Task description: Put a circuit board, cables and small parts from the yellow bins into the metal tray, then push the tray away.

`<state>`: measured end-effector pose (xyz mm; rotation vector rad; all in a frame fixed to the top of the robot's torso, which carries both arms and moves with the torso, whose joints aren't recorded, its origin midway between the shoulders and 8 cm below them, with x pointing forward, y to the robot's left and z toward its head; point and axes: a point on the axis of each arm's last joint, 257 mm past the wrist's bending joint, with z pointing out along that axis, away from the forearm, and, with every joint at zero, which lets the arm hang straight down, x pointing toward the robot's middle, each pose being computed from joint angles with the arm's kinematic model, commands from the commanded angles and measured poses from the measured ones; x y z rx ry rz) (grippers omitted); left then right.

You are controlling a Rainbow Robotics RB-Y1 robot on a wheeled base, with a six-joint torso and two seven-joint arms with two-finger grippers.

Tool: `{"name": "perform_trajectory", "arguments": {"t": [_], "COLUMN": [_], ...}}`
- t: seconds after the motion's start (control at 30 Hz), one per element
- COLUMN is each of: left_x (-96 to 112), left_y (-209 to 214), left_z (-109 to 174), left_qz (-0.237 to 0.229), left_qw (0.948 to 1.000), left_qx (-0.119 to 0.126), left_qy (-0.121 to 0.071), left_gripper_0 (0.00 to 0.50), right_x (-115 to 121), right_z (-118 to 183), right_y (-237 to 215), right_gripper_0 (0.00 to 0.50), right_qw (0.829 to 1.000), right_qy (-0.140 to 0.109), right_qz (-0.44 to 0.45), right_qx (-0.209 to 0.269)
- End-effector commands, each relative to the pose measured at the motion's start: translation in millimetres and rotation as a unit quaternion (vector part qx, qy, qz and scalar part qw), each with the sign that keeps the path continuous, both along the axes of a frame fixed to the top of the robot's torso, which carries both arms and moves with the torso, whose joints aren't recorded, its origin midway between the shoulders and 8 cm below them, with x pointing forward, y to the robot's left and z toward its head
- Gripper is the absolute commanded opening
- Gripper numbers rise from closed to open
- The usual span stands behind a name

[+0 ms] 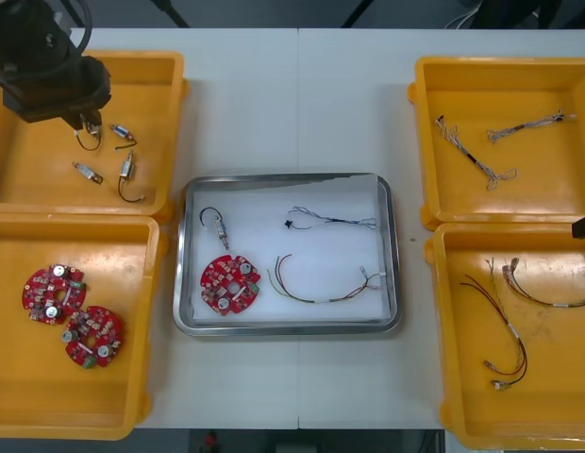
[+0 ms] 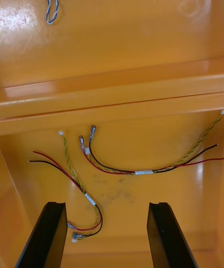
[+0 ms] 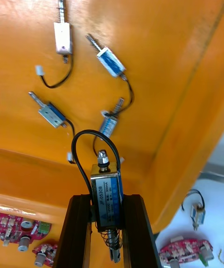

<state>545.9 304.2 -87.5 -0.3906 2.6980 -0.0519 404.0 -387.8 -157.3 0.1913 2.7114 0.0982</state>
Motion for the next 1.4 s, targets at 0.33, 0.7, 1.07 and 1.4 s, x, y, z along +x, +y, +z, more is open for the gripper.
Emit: {"name": "perform_trajectory", "arguments": {"t": [0.33,0.7,1.07,1.4], "left_x": [-17.8,-46.9,-64.4,-61.4], "left_y": [-100.3,-160.6,-203.3,-222.5], "left_z": [22.3,-17.8,-62.2,-106.5], "left_qz": [0.02,0.001,-0.019,-0.016], "left_qw": [0.9971,0.9964,0.9957,0.9977], "left_qx": [-0.058,-0.063,-0.068,-0.023], "left_qy": [-0.046,-0.056,-0.06,-0.062], "left_gripper_0": [0.0,0.0,0.0,0.0], "right_x": [-1.3,-1.3,-1.3,-1.3], "right_z": [12.3,12.3,12.3,12.3], "right_y": [-7.6,-7.6,-7.6,-7.6], "right_gripper_0": [0.5,0.5,0.5,0.5], "right_qw": [1.0,1.0,1.0,1.0], "right_qy": [-0.011,-0.011,-0.011,-0.011], "right_qz": [0.003,0.003,0.003,0.003], "right_qx": [-0.016,-0.016,-0.016,-0.016]}}
